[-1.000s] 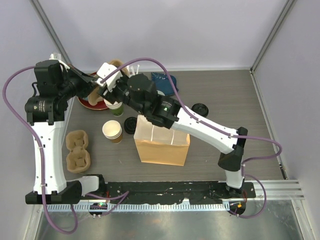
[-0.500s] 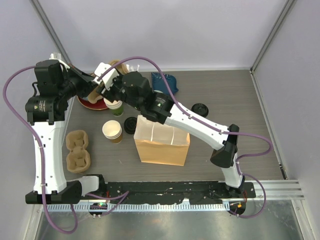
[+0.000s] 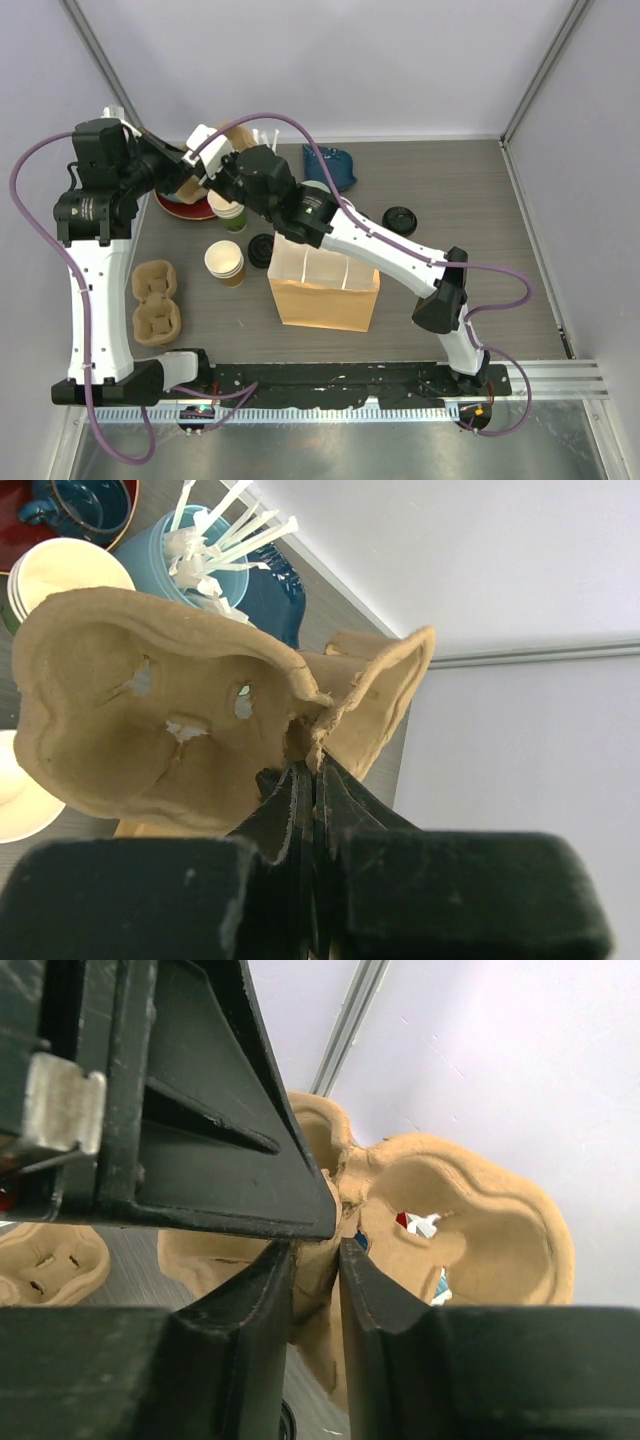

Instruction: Pack the takeout coffee

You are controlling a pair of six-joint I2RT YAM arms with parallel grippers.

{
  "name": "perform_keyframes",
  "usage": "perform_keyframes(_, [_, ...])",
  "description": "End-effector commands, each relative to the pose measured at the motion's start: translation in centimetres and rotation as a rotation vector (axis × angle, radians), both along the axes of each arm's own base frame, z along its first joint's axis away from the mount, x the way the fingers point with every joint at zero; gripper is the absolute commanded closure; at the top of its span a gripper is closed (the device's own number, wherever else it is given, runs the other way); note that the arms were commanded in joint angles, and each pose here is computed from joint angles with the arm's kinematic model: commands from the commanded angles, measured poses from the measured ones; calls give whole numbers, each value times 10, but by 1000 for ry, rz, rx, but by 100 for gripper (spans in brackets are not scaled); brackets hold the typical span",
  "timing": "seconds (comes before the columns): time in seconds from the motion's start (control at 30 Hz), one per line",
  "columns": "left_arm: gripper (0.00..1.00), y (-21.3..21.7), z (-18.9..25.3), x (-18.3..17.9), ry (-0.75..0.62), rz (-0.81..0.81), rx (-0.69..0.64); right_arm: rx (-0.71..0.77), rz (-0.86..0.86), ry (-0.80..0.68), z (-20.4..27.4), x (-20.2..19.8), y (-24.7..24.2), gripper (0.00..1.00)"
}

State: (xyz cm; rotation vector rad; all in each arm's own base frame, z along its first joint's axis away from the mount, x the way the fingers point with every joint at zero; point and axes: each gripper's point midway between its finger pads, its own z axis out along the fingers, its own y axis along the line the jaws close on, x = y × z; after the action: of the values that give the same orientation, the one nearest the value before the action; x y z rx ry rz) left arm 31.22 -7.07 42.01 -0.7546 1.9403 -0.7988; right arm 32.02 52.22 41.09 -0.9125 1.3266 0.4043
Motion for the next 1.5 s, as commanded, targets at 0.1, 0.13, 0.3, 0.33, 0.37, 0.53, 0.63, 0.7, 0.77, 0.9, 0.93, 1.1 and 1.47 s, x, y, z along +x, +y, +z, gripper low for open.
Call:
perform_keyframes(0.1, [100, -9, 16, -1, -63, -41, -24, 68, -105, 15, 13, 25, -25, 81])
perform_keyframes(0.13, [100, -9, 15, 0, -58, -42, -26, 68, -107, 15, 12, 25, -26, 82])
perform_keyframes(0.3, [100, -10, 16, 0, -68, -50, -27, 57, -129, 19, 8, 29, -32, 97])
perform_keyframes(0.33, [100, -11, 16, 1, -71, -56, -28, 51, -133, 21, 5, 30, -34, 99])
perform_keyframes(0.37, [100, -12, 15, 3, -77, -64, -32, 54, -132, 23, 6, 29, -34, 99])
perform_keyframes(0.53, [76, -26, 12, 9, -95, -145, -68, 78, -138, 50, 6, 31, -42, 99])
perform_keyframes(0.63, [51, -27, 19, 10, -138, -169, -45, 108, -150, 57, 12, 33, -53, 99])
perform_keyframes(0.7, [39, -26, 27, 11, -181, -180, -10, 121, -162, 63, 13, 39, -61, 99])
perform_keyframes(0.77, [31, -27, 36, 9, -220, -200, 15, 138, -166, 73, 15, 39, -67, 99])
perform_keyframes(0.9, [23, -37, 57, -1, -398, -354, 170, 165, -199, 74, 25, 40, -84, 99])
perform_keyframes(0.93, [22, -43, 66, -3, -479, -416, 215, 178, -210, 69, 33, 37, -92, 99])
perform_keyframes(1.1, [21, -78, 56, -46, -671, -832, 338, 236, -270, 51, 72, 28, -137, 99])
perform_keyframes(1.47, [19, -139, -44, -67, -637, -1267, 857, 277, -534, 59, 86, 24, -298, 99])
